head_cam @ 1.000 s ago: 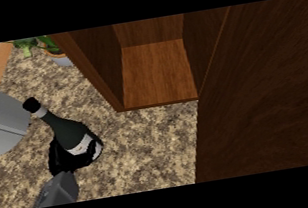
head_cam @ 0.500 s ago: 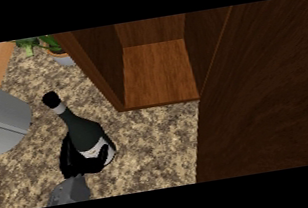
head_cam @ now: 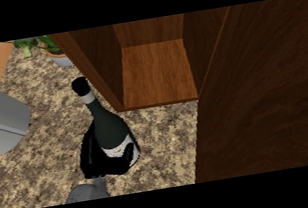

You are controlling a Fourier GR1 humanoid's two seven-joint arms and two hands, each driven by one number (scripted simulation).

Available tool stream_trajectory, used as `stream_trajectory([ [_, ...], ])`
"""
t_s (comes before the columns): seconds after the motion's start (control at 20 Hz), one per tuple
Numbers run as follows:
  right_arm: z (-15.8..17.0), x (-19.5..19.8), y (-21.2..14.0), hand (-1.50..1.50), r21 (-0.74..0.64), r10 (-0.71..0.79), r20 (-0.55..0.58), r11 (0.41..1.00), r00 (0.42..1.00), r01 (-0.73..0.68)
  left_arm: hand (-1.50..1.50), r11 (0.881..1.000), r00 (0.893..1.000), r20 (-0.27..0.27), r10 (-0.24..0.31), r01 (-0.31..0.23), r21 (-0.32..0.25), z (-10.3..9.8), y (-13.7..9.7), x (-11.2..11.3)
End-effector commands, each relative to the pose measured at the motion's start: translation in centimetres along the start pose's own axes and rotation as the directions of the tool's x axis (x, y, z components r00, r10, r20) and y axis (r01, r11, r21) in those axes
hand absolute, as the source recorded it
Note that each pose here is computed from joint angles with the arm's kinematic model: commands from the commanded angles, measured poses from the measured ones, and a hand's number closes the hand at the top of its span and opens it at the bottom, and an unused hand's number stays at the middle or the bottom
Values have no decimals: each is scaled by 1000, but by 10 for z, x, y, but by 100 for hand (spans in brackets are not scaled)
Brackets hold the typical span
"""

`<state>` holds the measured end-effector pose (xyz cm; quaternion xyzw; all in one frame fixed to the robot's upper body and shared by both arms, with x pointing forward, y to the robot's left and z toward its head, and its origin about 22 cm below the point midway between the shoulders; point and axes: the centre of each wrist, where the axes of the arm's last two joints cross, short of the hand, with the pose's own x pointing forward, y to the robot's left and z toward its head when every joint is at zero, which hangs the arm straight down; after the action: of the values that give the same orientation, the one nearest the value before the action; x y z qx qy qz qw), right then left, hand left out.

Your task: Pick up the wine, place it into the cabinet and close the cabinet

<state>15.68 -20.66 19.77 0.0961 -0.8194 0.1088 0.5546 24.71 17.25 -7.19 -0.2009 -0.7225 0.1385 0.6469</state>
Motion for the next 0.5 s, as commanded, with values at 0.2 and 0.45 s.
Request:
stream_trajectory([
  [0.2, 16, 0, -5, -150, 21, -11, 8, 1000, 1000, 11, 150, 998, 998, -58, 18, -15, 61, -5, -45, -19],
  [0.45, 4, 19, -11, -150, 28, -19, -3, 999, 1000, 19, 150, 994, 998, -63, 25, -18, 110, 9, -53, -30],
])
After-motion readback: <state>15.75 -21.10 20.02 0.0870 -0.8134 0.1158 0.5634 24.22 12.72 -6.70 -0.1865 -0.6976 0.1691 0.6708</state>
